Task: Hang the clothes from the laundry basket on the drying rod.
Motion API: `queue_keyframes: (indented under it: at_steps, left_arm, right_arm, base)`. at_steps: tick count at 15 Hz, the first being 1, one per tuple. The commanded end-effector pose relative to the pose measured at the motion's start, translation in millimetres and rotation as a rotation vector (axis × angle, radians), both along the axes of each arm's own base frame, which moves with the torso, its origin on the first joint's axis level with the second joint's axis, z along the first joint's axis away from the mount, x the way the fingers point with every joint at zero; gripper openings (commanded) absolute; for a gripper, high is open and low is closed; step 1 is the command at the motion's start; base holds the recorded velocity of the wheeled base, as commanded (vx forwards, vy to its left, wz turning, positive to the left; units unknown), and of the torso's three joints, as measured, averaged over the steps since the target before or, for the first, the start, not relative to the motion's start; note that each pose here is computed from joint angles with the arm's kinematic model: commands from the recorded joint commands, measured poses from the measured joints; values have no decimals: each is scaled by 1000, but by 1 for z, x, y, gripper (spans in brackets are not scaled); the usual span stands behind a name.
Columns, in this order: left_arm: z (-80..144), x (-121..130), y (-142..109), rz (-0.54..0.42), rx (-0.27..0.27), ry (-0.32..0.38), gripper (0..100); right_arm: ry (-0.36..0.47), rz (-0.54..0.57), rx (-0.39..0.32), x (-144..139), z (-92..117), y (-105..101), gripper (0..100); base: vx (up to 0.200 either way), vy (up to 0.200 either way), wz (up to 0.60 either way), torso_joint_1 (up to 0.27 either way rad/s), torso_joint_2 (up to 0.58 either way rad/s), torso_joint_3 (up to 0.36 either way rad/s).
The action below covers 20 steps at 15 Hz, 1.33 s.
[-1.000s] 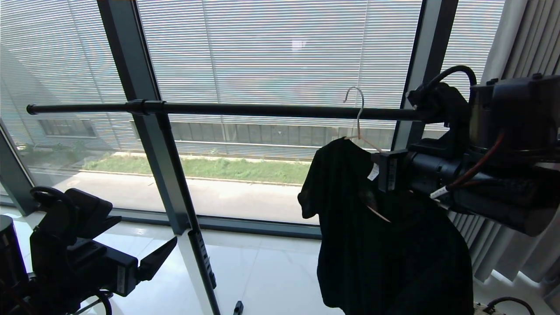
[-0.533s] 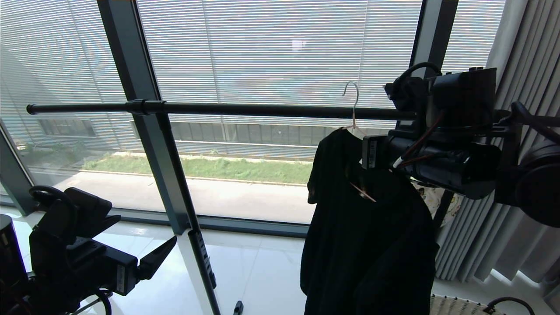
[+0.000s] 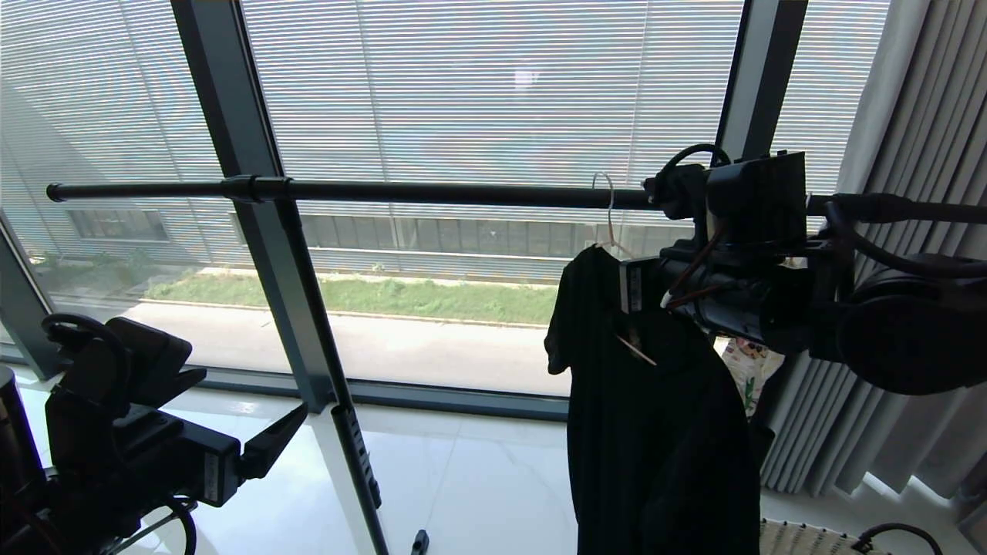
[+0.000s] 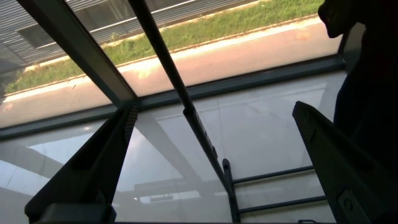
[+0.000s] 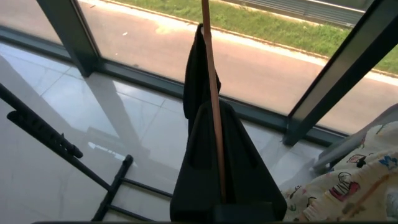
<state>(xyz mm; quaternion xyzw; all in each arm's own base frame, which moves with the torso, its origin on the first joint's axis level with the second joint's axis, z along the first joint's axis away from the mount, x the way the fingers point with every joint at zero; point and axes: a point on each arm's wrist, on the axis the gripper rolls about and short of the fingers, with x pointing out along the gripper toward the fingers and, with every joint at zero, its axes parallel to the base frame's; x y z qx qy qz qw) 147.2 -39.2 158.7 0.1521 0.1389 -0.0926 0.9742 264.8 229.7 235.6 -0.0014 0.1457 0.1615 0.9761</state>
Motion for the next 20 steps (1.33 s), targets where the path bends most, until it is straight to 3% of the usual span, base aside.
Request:
queue_keyframes:
  at_steps: [1,7,8,11,13,16,20]
  left_arm:
    - [0,0,0,0,0,1,100]
    - [0,1,0,0,0,1,100]
    - [0,1,0,0,0,2,100]
    - [1,1,0,4,-1,-4,100]
    - [2,1,1,6,-2,-6,100]
    - [2,2,2,18,-2,-7,100]
    - [4,3,7,49,-4,-16,100]
  right_arm:
    - [13,-6,-13,13,-10,10,0]
    - [12,-5,-14,21,-13,18,0]
    - [11,-8,-15,21,-12,17,100]
    - [-3,-8,-2,10,2,8,100]
    - [23,-6,-31,-12,15,-12,100]
    - [-12,-8,-8,-37,37,-36,100]
    - [1,-54,-158,-71,30,-93,100]
  base:
    - [0,0,0,0,0,0]
    - [0,0,0,0,0,0]
    - [0,0,0,0,0,0]
    - [0,0,0,0,0,0]
    - [0,0,0,0,0,0]
    - [0,0,0,0,0,0]
    - [0,0,0,0,0,0]
